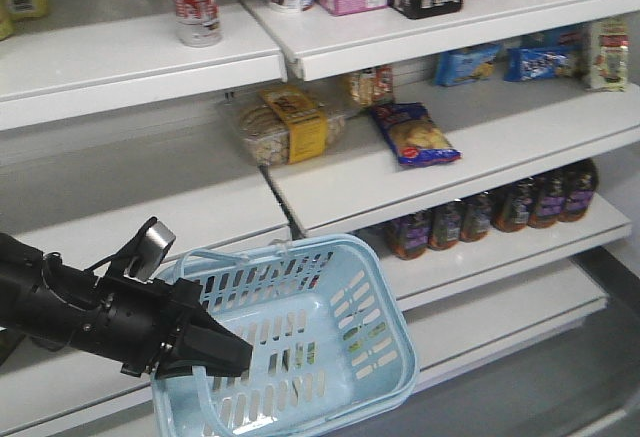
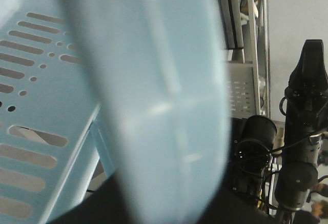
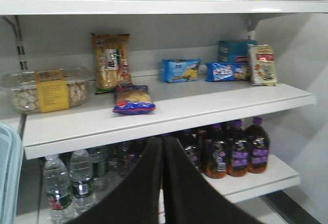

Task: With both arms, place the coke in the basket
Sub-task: 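Approach the shelf holding the red Coca-Cola bottle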

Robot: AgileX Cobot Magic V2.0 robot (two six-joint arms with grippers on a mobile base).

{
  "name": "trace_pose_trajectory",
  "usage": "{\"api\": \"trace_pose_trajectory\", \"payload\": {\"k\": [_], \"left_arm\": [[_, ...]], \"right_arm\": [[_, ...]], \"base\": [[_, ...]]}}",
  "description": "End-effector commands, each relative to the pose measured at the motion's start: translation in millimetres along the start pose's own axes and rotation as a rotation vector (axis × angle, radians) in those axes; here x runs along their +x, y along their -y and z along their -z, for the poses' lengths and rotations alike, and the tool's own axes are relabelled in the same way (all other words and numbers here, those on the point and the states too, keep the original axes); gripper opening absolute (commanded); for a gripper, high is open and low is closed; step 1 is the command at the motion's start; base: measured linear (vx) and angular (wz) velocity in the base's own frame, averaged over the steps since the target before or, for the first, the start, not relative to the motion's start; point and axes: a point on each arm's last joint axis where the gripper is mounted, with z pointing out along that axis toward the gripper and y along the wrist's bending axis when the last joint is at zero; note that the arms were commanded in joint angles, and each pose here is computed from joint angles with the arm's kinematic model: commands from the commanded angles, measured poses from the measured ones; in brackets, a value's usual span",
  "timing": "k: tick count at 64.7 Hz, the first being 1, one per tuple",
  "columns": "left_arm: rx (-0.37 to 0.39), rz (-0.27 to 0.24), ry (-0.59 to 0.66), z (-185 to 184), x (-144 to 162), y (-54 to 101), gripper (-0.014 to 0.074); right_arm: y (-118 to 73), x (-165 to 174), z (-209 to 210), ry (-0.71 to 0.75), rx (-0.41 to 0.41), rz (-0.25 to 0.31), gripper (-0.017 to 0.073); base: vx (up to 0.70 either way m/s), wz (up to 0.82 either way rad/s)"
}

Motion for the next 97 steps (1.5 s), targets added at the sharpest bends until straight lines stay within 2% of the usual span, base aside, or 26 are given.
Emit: {"api": "trace_pose_trajectory", "payload": {"k": [1, 48, 97], "left_arm": [[0.108, -0.039, 0.021, 6.8, 0.3, 23.0, -0.0006], [0.108, -0.039, 0.021, 6.8, 0.3, 23.0, -0.0006], [0.108, -0.039, 0.021, 6.8, 0.3, 23.0, -0.0006]], "right_arm": [[0.6, -3.8, 0.8, 0.078, 0.01, 0.012, -0.001], [0.6, -3.7, 0.8, 0.077, 0.01, 0.012, -0.001], [0.6, -3.7, 0.8, 0.077, 0.01, 0.012, -0.001]], "base": [[0.15, 0.62], [0.12, 0.46], [0.03, 0.04]]}}
